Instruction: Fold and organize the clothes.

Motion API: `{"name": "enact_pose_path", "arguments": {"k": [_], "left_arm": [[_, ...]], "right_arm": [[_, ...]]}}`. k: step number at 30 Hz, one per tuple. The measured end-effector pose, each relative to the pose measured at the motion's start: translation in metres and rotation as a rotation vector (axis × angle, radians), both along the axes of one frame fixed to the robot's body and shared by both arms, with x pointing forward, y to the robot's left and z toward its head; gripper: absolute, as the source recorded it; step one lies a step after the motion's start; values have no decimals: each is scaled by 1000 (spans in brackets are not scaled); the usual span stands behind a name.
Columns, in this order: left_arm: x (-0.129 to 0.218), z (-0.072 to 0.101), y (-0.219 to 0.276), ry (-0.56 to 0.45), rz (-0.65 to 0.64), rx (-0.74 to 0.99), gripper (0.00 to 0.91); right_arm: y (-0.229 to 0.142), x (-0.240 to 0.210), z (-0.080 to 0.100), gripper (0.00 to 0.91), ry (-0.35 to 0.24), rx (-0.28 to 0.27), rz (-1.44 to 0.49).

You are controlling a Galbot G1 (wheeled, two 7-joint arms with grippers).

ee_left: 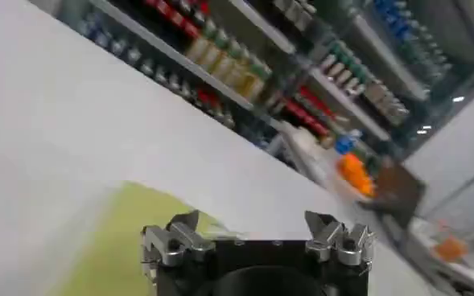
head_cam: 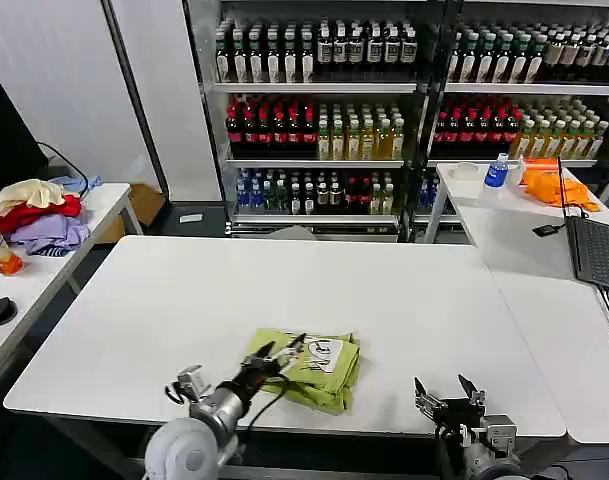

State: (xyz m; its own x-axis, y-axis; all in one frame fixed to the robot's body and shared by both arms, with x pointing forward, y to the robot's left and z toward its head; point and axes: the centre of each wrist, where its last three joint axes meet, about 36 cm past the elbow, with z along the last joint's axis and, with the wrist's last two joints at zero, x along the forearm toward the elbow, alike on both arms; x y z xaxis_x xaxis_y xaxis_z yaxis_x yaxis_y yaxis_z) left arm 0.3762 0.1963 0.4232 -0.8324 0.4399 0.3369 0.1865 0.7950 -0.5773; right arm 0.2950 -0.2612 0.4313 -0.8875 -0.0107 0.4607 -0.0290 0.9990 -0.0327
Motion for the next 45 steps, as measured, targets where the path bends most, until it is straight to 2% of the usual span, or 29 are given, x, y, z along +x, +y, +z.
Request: {"name": "enact_pose_path", "arguments": {"k": [12,19,20,21,22,23,24,25,26,28,32,41,45], "left_arm": [[17,-32,17,15,41,139,907],[14,-41,13,40,9,141,907],[14,-41,12,44,5,135,736],[14,-41,12,47,3,128,655],[15,-40,11,50,0,120,534],[16,-40,11,52,-2,110,484],[16,-40,11,54,-5,99,393],[17,-40,11,56,-7,88,353],[18,-40,11,58,-7,78,252],[20,-40,12,64,-4,57,202],[25,-44,17,86,4,14,161],[29,-49,26,136,12,-106,151],[30,-47,27,143,17,-163,101]], "right_arm": [[0,-4,3,907,-1,-8,-3],[-3,-5,4,907,-2,-12,-9],[-3,-5,4,907,-3,-12,-10],[-3,-5,4,907,-3,-12,-10],[-3,-5,4,907,-3,-12,-10],[-3,-5,4,907,-3,-12,-10],[-3,-5,4,907,-3,-11,-11],[-3,-5,4,907,-3,-10,-11],[-2,-5,4,907,-3,-9,-11],[-2,-5,4,907,-1,-8,-11],[-2,-6,4,907,1,-8,-11],[-2,-8,5,907,0,-11,-10],[-2,-8,7,907,-3,-12,-10]]}}
